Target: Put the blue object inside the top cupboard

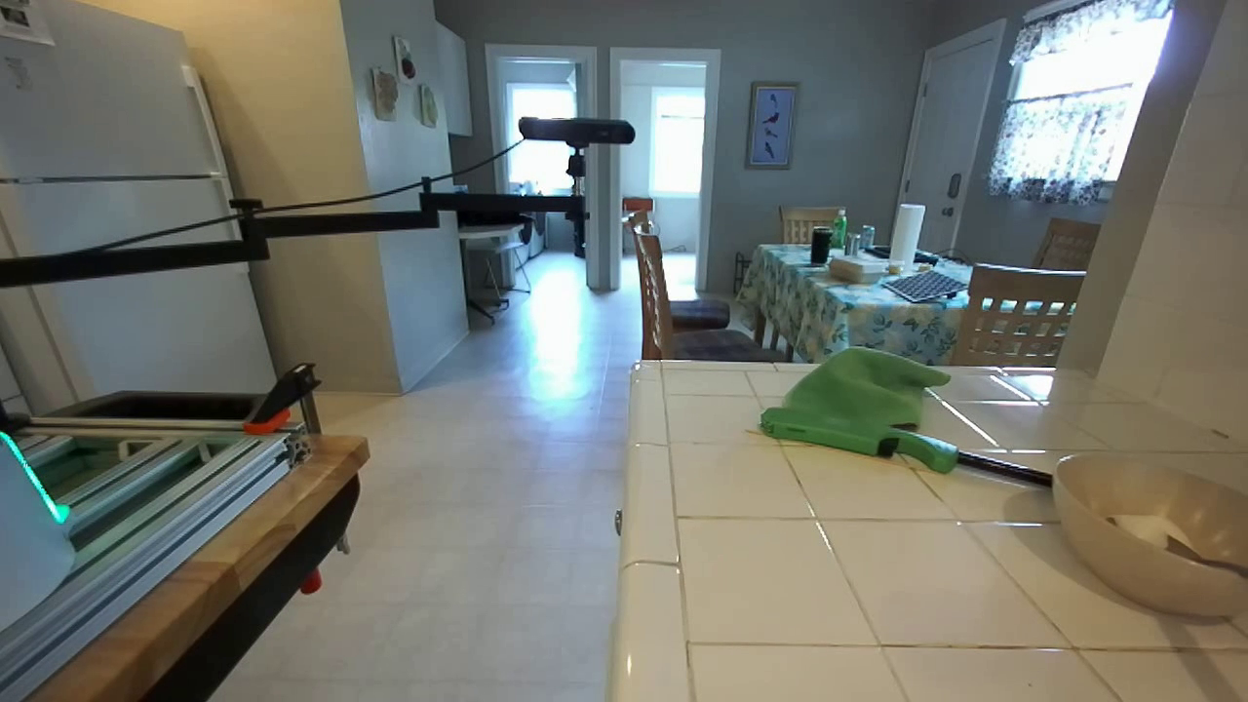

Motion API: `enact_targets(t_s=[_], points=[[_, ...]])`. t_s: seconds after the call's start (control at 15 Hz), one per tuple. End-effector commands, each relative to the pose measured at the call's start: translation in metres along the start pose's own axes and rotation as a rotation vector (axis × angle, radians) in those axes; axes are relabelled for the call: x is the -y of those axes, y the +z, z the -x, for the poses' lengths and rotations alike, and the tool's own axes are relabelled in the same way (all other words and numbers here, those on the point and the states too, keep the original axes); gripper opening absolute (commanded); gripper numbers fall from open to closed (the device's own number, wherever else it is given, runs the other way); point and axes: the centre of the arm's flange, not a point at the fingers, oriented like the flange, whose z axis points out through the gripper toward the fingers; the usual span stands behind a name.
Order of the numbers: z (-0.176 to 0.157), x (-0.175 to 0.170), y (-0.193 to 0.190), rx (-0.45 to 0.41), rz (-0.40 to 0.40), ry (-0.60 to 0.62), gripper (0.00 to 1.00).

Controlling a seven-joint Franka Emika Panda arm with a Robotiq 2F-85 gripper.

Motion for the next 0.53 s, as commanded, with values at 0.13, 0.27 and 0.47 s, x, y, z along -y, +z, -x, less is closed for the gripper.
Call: enact_targets(t_s=[0.13, 0.27, 0.47], points=[[-0.004, 0.002, -0.019, 0.237, -0.062, -0.004, 1.00], [0.000, -0.001, -0.029, 0.333, -0.093, -0.010, 1.00], [0.006, -0.012, -0.045, 0.479, -0.125, -0.014, 1.00]])
